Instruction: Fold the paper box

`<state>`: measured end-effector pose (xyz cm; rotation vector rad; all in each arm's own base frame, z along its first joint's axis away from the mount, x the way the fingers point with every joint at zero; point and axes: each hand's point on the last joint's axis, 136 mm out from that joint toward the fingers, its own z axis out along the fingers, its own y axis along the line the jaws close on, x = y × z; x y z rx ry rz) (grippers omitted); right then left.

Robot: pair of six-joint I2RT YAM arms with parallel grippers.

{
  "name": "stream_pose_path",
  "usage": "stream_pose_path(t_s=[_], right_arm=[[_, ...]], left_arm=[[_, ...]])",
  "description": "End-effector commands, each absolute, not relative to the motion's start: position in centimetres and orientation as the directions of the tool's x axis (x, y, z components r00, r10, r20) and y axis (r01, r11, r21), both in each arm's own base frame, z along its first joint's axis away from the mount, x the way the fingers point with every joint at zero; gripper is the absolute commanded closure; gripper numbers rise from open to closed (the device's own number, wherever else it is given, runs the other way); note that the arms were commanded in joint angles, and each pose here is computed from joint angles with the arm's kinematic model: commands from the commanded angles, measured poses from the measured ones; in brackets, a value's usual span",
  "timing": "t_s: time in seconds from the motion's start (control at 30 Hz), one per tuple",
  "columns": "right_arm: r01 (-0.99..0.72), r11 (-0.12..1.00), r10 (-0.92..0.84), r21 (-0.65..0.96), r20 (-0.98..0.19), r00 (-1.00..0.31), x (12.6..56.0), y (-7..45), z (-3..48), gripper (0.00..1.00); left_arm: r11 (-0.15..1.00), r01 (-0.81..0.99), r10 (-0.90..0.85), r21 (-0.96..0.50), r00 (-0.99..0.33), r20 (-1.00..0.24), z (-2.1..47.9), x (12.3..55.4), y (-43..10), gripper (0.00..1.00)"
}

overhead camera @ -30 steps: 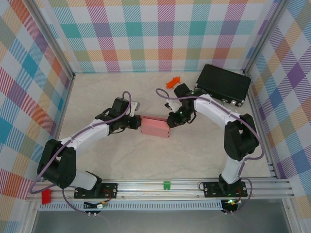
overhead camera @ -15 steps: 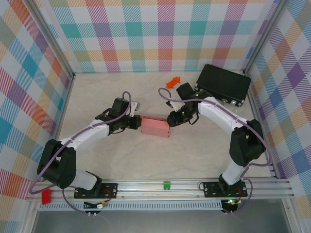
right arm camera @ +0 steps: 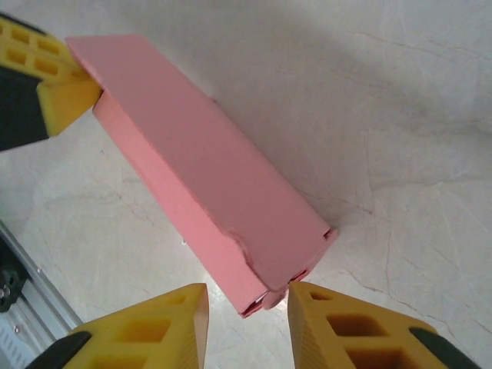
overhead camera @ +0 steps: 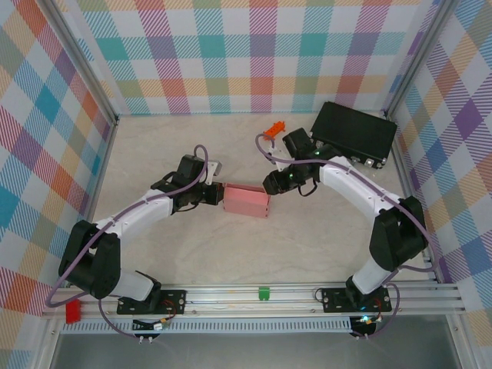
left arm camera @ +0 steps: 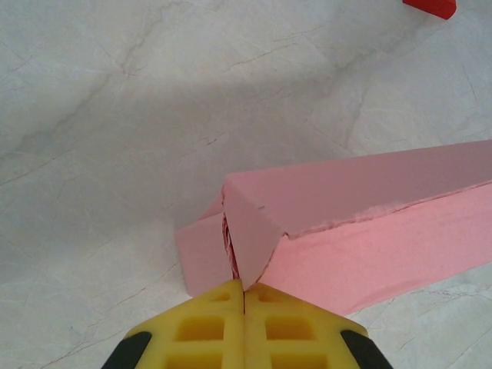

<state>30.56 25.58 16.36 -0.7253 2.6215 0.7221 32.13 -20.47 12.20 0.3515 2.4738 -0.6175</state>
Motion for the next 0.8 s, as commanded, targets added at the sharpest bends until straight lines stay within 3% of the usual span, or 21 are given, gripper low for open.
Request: stream_pose_path(t_s=[0.0,0.43,0.77], right_arm=[[-0.495,0.791,-0.31,0.36,-0.461,-0.832,32.9,25.5,17.5,0.63],[-0.424,0.848,-0.269,0.318,-0.431,-0.861,35.6,25.6,16.6,0.63],[-0.453,0.82,-0.333,0.35,-0.353,-0.875,34.6,26.6,14.8,0.65]], left_arm=[[0.876,0.349,0.147,-0.331,-0.849,-0.507,10.3,30.3,-19.6,1.0],[0.877,0.35,0.146,-0.329,-0.847,-0.511,10.4,30.5,-19.6,1.0],[0.877,0.35,0.146,-0.33,-0.848,-0.509,10.3,30.5,-19.7,1.0]])
